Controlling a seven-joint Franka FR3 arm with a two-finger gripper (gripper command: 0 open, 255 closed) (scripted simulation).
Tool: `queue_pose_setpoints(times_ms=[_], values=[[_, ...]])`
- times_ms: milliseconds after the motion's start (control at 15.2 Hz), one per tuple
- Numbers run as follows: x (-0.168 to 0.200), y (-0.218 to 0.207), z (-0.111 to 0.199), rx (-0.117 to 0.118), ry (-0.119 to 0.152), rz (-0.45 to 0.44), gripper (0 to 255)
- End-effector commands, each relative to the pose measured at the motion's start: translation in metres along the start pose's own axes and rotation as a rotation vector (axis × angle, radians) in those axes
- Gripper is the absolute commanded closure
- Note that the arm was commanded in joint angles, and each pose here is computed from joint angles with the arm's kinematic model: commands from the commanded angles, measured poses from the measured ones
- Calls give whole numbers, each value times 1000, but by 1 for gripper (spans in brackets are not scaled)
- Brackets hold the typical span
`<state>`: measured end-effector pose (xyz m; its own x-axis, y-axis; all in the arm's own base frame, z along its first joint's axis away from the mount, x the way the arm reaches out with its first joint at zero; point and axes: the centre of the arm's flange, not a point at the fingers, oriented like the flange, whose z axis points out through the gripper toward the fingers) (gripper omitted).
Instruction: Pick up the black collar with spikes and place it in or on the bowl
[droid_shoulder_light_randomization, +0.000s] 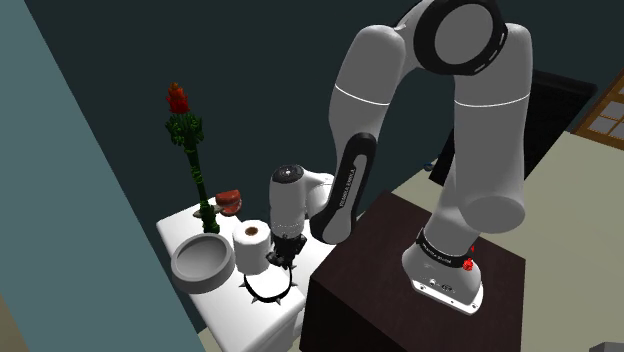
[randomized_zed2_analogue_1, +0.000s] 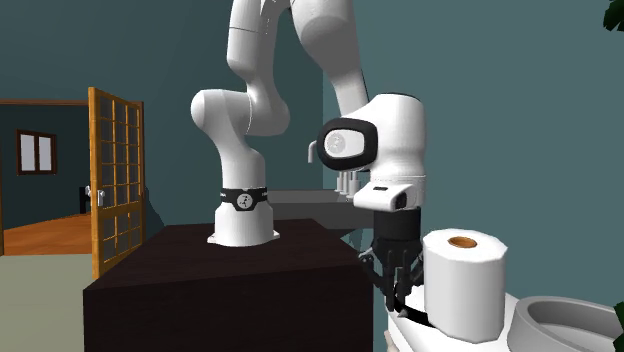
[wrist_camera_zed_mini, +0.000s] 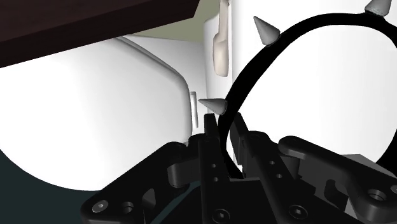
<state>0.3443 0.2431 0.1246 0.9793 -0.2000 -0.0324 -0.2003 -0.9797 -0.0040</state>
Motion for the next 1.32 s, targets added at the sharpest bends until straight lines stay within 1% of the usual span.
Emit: queue_pose_setpoints(times_ms=[0,198,1254], values=[[0,0,0,-1,-1,1,255],[0,0,1,-1,-1,1,255],[-2,0,-84,-1,-1,1,255]])
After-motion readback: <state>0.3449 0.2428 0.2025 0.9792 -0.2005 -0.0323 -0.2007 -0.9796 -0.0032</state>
